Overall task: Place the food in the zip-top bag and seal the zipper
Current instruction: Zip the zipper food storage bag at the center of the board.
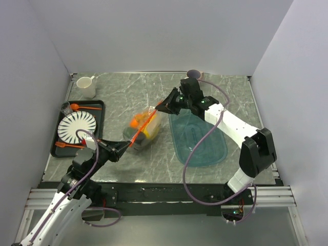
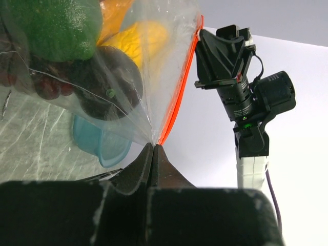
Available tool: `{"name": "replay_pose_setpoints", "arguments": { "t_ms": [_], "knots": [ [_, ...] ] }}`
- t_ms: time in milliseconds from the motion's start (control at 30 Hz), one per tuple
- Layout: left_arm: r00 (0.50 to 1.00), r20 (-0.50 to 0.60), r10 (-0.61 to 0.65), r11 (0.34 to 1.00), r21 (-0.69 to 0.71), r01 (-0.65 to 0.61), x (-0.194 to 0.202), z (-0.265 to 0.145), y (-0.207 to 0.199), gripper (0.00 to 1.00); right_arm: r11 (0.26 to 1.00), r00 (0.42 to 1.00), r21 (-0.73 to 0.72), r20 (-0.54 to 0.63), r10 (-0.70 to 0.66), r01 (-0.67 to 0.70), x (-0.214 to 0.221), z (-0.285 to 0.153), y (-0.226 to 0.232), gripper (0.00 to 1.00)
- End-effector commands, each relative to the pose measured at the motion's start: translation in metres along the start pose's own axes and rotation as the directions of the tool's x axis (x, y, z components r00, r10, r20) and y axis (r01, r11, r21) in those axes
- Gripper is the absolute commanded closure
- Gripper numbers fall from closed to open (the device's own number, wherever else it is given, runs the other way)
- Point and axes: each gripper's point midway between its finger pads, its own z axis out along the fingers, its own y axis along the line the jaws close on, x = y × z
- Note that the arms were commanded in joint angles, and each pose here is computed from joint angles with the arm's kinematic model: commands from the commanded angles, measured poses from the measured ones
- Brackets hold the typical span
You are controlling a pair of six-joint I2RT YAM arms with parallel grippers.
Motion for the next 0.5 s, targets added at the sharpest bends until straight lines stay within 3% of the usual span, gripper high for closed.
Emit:
{"name": "replay_pose_setpoints", "arguments": {
  "t_ms": [0,467],
  "knots": [
    [1.0,0.002,0.012,1.0,0.015,-0.012,0.0,-0.002,-0.003,0.99,0.998,0.99,-0.025,0.135,-0.048,0.051,-0.048,-0.007,0.017,1.0],
    [1.0,-0.005,0.022,1.0,0.004,-0.022,0.001,-0.002,-0.001,0.99,0.998,0.982,0.034,0.181,-0.049,0.044,-0.081,0.002,-0.004,1.0]
  ]
}}
